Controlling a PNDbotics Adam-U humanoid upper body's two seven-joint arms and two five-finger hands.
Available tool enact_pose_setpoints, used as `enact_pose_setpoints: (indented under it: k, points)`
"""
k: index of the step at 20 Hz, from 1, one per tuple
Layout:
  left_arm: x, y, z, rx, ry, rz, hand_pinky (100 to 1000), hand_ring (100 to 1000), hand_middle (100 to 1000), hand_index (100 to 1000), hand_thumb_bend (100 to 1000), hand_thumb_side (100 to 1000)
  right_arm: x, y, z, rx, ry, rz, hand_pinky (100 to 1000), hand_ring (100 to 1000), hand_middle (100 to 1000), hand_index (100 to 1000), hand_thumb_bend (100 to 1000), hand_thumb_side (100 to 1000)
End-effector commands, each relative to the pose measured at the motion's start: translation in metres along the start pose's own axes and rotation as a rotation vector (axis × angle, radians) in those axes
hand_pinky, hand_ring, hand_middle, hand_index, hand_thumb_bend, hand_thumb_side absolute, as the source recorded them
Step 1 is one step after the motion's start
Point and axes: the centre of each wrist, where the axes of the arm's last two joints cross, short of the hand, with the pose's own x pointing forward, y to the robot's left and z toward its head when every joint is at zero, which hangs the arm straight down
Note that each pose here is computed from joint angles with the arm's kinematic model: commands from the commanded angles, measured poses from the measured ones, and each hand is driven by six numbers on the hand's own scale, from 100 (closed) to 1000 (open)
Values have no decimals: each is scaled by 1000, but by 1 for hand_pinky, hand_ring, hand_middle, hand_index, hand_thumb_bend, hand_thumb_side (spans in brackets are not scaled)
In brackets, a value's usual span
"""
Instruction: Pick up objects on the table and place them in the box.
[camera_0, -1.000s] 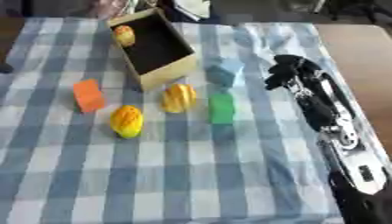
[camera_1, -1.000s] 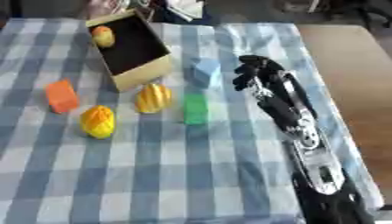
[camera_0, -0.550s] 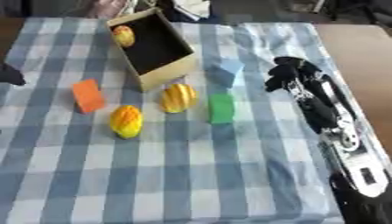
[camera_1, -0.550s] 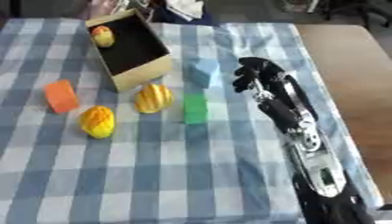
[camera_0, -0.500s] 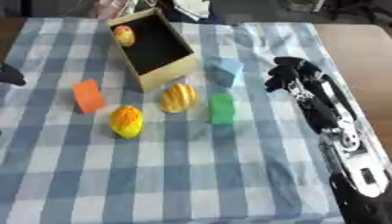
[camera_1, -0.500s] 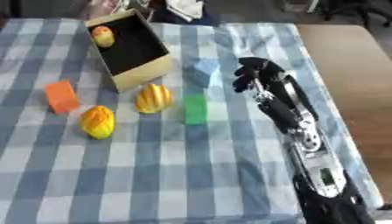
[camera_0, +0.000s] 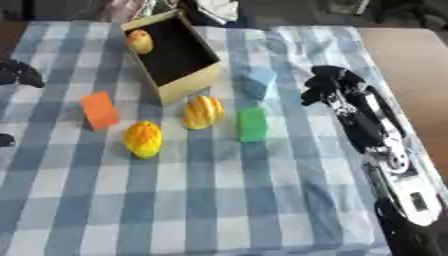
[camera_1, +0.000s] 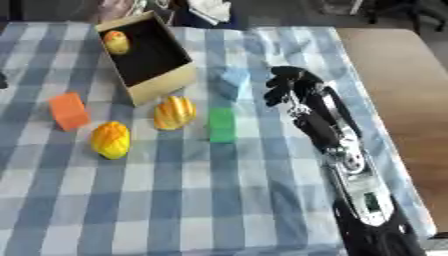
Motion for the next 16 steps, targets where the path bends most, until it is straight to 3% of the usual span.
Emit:
enact_pose_setpoints:
  k: [1,16]
  points:
    - [-7,7,-6,-37,-42,-48,796,764,841,921,522,487,5,0,-5,8,-23,-2,582,596,608,772,100,539]
    - [-6,-3,-69,-46,-115,2,792,745,813,906,416,420,4,5,-7,15,-29,-23,582,596,608,772,100,540]
